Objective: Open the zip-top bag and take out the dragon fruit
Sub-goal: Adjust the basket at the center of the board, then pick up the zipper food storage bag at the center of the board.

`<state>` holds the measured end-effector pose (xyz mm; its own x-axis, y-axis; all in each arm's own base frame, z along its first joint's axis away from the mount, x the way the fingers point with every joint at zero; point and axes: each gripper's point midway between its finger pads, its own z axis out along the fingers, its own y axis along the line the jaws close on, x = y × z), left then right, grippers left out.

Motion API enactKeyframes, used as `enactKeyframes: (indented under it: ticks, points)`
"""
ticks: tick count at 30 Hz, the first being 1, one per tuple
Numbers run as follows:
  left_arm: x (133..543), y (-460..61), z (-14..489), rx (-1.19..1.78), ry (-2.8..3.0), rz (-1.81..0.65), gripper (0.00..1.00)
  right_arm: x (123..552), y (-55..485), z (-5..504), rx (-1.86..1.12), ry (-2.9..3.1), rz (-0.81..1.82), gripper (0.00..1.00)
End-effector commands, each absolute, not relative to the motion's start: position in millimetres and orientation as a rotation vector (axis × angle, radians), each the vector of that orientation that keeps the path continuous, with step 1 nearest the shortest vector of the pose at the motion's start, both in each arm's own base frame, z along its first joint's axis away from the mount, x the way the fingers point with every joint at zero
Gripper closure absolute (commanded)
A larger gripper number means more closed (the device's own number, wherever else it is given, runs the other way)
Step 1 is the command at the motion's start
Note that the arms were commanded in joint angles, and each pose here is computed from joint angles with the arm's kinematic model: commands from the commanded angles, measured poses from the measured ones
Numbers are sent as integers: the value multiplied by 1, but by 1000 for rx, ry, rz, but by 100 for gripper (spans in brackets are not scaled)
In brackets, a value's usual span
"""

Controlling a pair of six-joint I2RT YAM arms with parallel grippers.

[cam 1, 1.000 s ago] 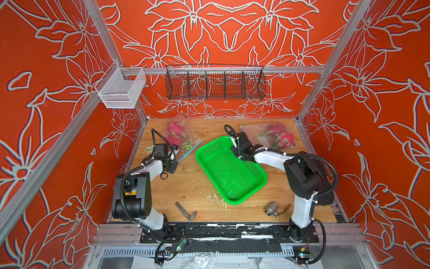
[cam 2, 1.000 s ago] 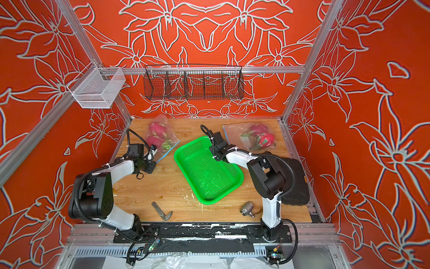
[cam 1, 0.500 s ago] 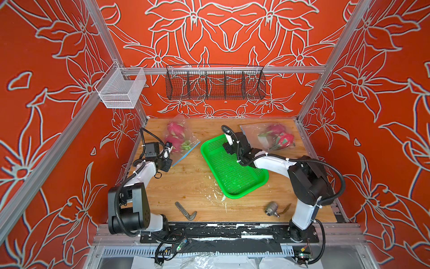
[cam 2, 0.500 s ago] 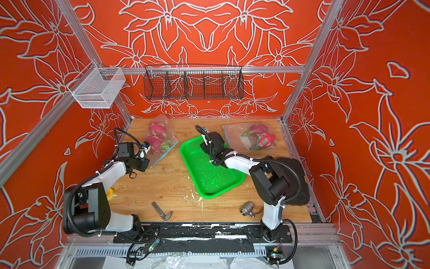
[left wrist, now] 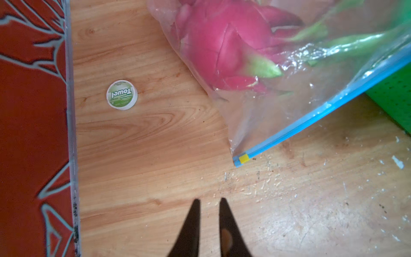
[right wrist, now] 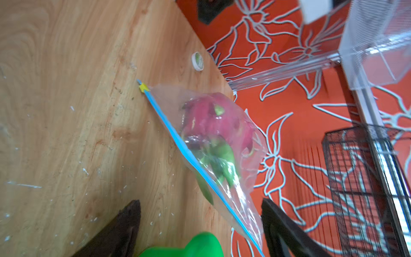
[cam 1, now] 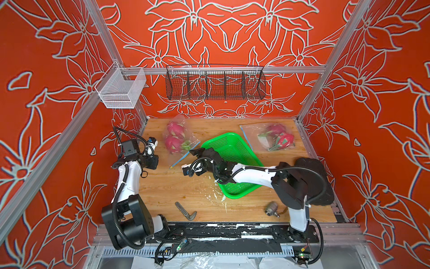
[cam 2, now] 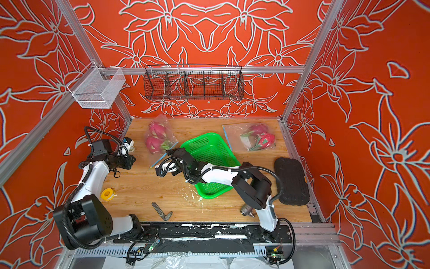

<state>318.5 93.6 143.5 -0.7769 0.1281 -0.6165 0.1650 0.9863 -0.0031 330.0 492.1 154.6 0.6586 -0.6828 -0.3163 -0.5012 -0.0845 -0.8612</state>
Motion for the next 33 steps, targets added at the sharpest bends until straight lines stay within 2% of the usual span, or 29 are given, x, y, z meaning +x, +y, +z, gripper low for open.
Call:
enactKeyframes:
  ticks: [1, 3, 7, 11, 13, 14, 19, 21, 28, 33]
  points:
    - [300, 76, 136, 236, 2508, -214, 64, 338, 508, 130, -1854, 868, -290, 15]
    - [297, 74, 133, 245, 2515, -234, 50, 344, 520, 123, -1866, 866, -281, 18]
    - [293, 73, 131, 246, 2513, -264, 35, 365, 543, 106, -1881, 866, -291, 21]
    - [291, 71, 127, 244, 2510, -305, 29, 386, 558, 90, -1866, 897, -279, 25]
    - [290, 72, 125, 238, 2514, -318, 29, 395, 564, 82, -1858, 899, -288, 30]
    - [289, 72, 124, 237, 2515, -319, 28, 397, 567, 81, -1851, 900, -290, 35]
    - [284, 80, 126, 222, 2507, -306, 28, 401, 581, 91, -1787, 911, -252, 75]
    - [283, 84, 129, 208, 2492, -304, 28, 403, 582, 105, -1748, 926, -241, 98]
    - [280, 89, 150, 223, 2437, -280, 28, 394, 574, 182, -1567, 1036, -81, 100]
    - [278, 71, 183, 337, 2325, -287, 26, 379, 560, 246, -1435, 1116, 104, 100]
